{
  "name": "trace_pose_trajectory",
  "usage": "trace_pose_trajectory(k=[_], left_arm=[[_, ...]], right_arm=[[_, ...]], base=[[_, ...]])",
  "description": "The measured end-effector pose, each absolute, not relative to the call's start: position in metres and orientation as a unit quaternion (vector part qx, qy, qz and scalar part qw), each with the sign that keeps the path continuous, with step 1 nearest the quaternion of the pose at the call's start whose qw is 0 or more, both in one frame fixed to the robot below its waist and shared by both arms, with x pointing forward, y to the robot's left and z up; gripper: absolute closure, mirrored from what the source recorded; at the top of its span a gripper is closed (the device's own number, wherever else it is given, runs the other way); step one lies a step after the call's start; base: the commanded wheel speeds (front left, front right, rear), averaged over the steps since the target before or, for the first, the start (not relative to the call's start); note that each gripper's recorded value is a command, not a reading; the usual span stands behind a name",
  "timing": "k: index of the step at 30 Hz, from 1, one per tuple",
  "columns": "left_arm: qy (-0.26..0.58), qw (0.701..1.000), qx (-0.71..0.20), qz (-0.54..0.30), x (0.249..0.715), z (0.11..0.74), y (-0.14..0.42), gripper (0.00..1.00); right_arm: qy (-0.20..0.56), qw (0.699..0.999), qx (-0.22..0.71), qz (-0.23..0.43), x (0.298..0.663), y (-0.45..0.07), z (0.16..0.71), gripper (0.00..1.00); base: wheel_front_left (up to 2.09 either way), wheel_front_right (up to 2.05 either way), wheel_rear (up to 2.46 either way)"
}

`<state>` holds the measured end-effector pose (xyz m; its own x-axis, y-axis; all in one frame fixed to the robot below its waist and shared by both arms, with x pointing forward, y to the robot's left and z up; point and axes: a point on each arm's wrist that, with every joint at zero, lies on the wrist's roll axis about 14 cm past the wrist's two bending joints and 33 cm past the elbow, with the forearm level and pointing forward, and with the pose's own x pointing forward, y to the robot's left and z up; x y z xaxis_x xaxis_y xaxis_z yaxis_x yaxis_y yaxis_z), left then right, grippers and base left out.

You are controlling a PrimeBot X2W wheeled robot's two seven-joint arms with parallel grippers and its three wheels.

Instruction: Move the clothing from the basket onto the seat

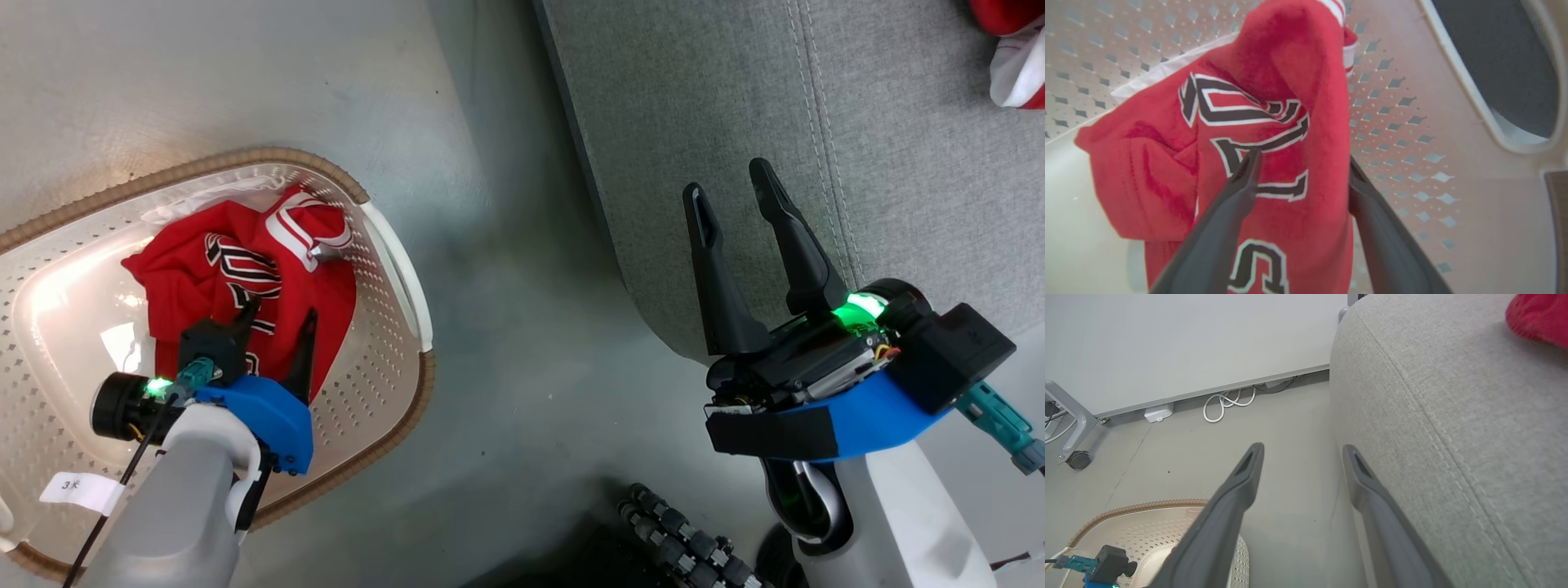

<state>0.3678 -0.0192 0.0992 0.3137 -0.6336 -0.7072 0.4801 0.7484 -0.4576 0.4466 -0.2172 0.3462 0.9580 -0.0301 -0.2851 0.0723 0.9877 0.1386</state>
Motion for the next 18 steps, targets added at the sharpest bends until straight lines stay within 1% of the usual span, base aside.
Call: trace_pose_trajectory(k=[4, 8, 9, 10, 11, 12, 18], left_arm=[[0.496, 0.796, -0.074, -0.338, 0.359, 0.090, -0.016, 0.00], [0.505, 0.793, -0.075, -0.332, 0.357, 0.087, -0.016, 0.00], [0.508, 0.792, -0.076, -0.330, 0.355, 0.087, -0.016, 0.09], [0.511, 0.790, -0.075, -0.330, 0.354, 0.086, -0.015, 0.58], [0.512, 0.790, -0.074, -0.330, 0.353, 0.086, -0.015, 0.93], [0.511, 0.790, -0.073, -0.330, 0.354, 0.086, -0.015, 1.00], [0.513, 0.790, -0.070, -0.328, 0.354, 0.087, -0.013, 1.00]], right_arm=[[0.144, 0.986, 0.075, -0.028, 0.446, -0.218, 0.345, 0.00], [0.144, 0.986, 0.075, -0.028, 0.446, -0.218, 0.345, 0.00], [0.144, 0.986, 0.076, -0.028, 0.446, -0.218, 0.345, 0.00], [0.144, 0.986, 0.076, -0.028, 0.446, -0.218, 0.345, 0.00], [0.144, 0.986, 0.076, -0.028, 0.446, -0.218, 0.345, 0.00], [0.143, 0.986, 0.076, -0.027, 0.447, -0.218, 0.345, 0.00], [0.139, 0.987, 0.076, -0.024, 0.449, -0.216, 0.347, 0.00]], base=[[0.00, 0.00, 0.00], [0.00, 0.00, 0.00], [0.00, 0.00, 0.00], [0.00, 0.00, 0.00], [0.00, 0.00, 0.00], [0.00, 0.00, 0.00], [0.00, 0.00, 0.00]])
